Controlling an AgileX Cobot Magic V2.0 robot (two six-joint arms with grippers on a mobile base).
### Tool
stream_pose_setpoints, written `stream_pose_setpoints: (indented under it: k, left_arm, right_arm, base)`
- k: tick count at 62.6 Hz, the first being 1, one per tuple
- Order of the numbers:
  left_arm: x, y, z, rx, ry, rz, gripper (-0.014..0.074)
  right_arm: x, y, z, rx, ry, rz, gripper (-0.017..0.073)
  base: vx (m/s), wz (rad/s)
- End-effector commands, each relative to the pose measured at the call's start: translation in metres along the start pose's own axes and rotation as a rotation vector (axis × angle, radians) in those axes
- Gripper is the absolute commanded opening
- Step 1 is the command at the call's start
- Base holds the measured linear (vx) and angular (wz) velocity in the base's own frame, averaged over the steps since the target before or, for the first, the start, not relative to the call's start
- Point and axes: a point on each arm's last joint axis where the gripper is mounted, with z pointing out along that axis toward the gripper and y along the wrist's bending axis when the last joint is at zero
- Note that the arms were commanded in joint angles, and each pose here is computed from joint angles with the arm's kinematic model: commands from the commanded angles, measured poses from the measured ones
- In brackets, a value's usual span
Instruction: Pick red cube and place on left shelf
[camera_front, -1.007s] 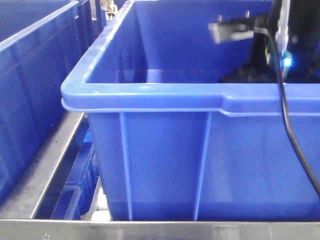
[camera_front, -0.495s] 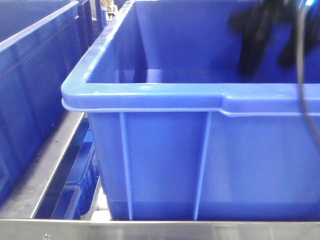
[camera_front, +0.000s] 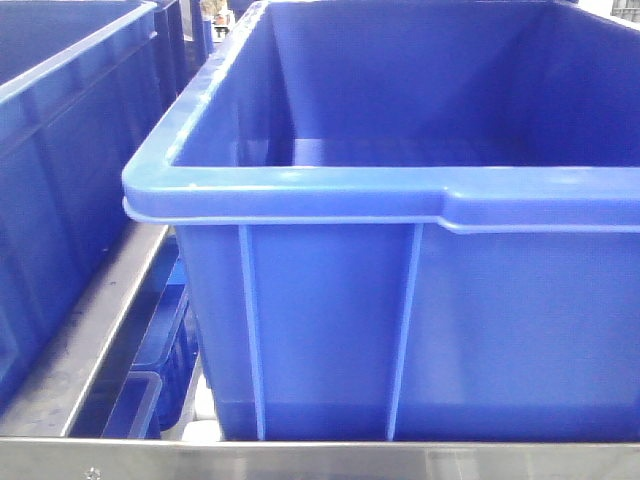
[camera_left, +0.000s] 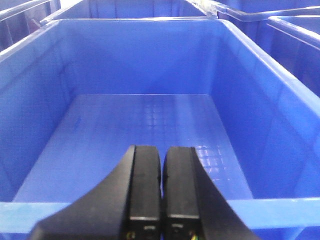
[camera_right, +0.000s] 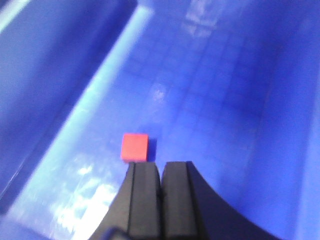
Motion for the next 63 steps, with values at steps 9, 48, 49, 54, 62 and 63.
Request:
stream_pose_setpoints:
  k: [9,48,49,54,62,63]
  left_arm:
    - [0.002,0.000,0.000,0.003,-0.050,-0.014,0.0090]
    - [0.002,0.000,0.000,0.003,-0.050,-0.014,0.0090]
    - [0.002,0.000,0.000,0.003,-0.050,-0.014,0.0090]
    - [0.002,0.000,0.000,0.003,-0.050,-0.014,0.0090]
    - [0.002,0.000,0.000,0.003,-0.050,-0.014,0.0090]
    - [0.002,0.000,0.000,0.003,-0.050,-0.014,0.0090]
  right_arm:
    - [0.030,-0.003,-0.033,-0.029,-0.257,-0.012,0.0022]
    - [0.080,-0.006,-0.062,-0.044,-0.432,-0.006,0.0022]
    - [0.080,-0.006,-0.062,-0.044,-0.432,-0.006,0.0022]
    - [0.080,-0.006,-0.062,-0.044,-0.432,-0.006,0.0022]
    - [0.080,-0.006,-0.062,-0.044,-0.433,-0.006,0.0022]
    - [0.080,-0.006,-0.062,-0.044,-0.433,-0.006,0.0022]
  base:
    - [0.00,0.00]
    - [0.00,0.00]
    - [0.00,0.00]
    - [0.00,0.00]
    - [0.00,0.00]
    - [0.00,0.00]
